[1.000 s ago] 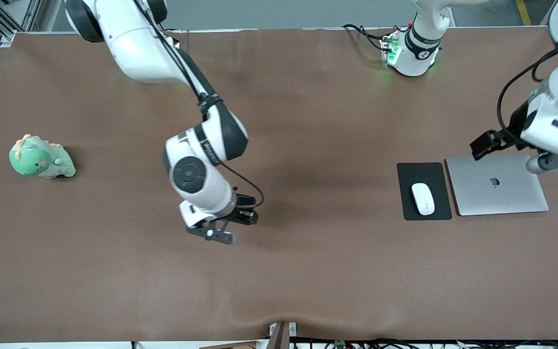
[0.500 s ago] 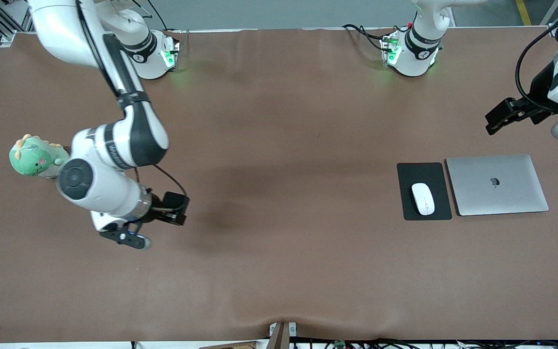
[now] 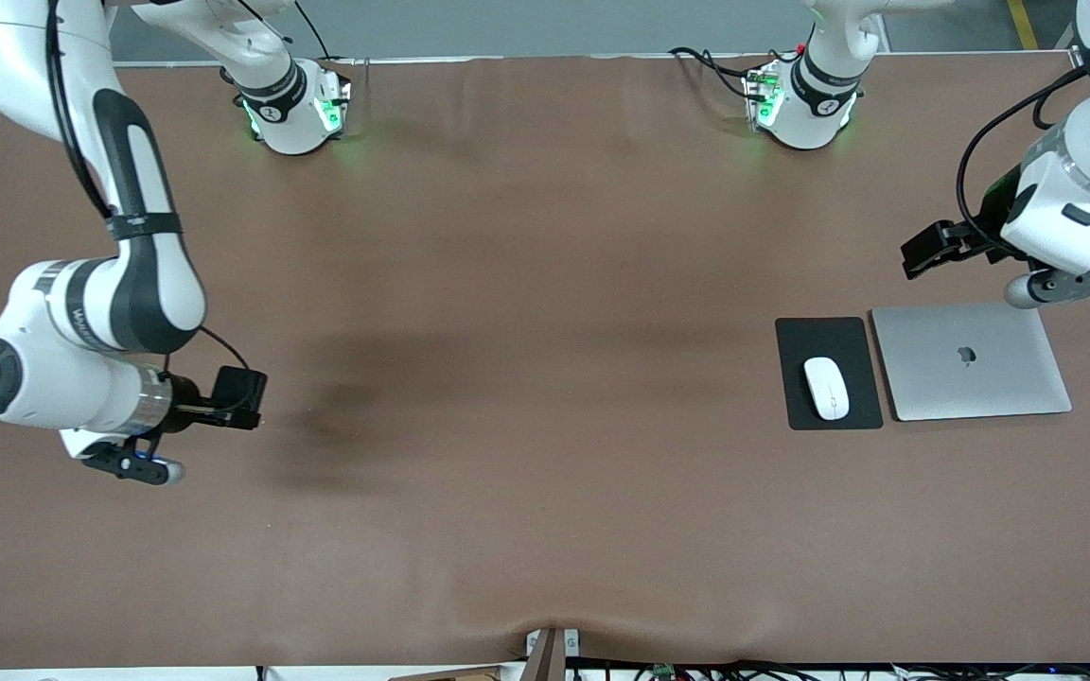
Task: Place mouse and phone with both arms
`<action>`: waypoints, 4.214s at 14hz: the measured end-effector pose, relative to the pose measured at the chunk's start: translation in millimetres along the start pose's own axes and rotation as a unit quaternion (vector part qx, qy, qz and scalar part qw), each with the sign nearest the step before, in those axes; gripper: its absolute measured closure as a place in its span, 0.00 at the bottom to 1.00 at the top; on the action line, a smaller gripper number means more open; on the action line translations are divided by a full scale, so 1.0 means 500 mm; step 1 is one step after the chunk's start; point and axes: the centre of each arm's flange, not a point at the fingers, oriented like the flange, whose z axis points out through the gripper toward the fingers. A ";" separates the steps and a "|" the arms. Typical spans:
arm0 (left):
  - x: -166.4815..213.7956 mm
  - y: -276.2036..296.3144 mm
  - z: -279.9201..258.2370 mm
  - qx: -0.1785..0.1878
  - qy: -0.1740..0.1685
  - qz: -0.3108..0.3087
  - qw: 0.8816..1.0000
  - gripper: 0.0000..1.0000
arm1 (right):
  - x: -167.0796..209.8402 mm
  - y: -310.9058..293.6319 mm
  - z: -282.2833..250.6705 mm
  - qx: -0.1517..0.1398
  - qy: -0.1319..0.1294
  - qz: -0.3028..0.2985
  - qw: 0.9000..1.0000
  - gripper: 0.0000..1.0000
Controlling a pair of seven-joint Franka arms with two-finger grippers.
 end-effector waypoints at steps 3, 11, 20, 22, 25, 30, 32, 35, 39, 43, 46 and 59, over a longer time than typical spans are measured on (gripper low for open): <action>0.002 -0.007 -0.003 -0.001 0.002 -0.002 1.000 0.00 | 0.006 0.080 0.042 -0.021 0.004 -0.012 1.000 0.20; 0.011 -0.030 -0.002 -0.001 0.001 -0.001 1.000 0.00 | -0.033 0.269 0.226 -0.034 0.084 -0.053 0.995 0.20; 0.009 -0.024 -0.001 -0.001 0.001 0.002 1.000 0.00 | -0.054 0.420 0.268 -0.037 0.063 -0.078 0.994 0.20; 0.009 -0.023 -0.001 -0.001 0.001 0.003 1.000 0.00 | -0.058 0.440 0.284 -0.037 0.055 -0.074 0.995 0.20; 0.009 -0.022 -0.001 -0.001 0.001 0.003 1.000 0.00 | -0.065 0.454 0.305 -0.036 0.046 -0.069 0.996 0.20; 0.010 -0.021 0.001 -0.001 0.000 0.004 1.000 0.00 | -0.080 0.456 0.322 -0.034 0.035 -0.067 0.997 0.20; 0.011 -0.022 0.002 -0.001 -0.001 0.003 1.000 0.00 | -0.084 0.456 0.323 -0.034 0.034 -0.067 0.997 0.20; 0.014 -0.030 0.004 -0.001 -0.001 0.000 1.000 0.00 | -0.086 0.456 0.324 -0.033 0.033 -0.067 0.997 0.19; 0.014 -0.030 0.004 -0.001 -0.001 0.000 1.000 0.00 | -0.095 0.451 0.334 -0.031 0.023 -0.068 0.997 0.00; 0.014 -0.030 0.004 -0.001 -0.001 -0.001 1.000 0.00 | -0.083 0.436 0.287 -0.029 0.041 -0.074 0.996 0.00; 0.014 -0.030 0.004 -0.001 -0.001 -0.001 1.000 0.00 | -0.057 0.408 0.187 -0.023 0.054 -0.086 0.995 0.00; 0.013 -0.026 0.004 -0.001 -0.001 0.001 1.000 0.00 | -0.092 0.112 -0.374 -0.027 0.079 -0.194 0.977 0.00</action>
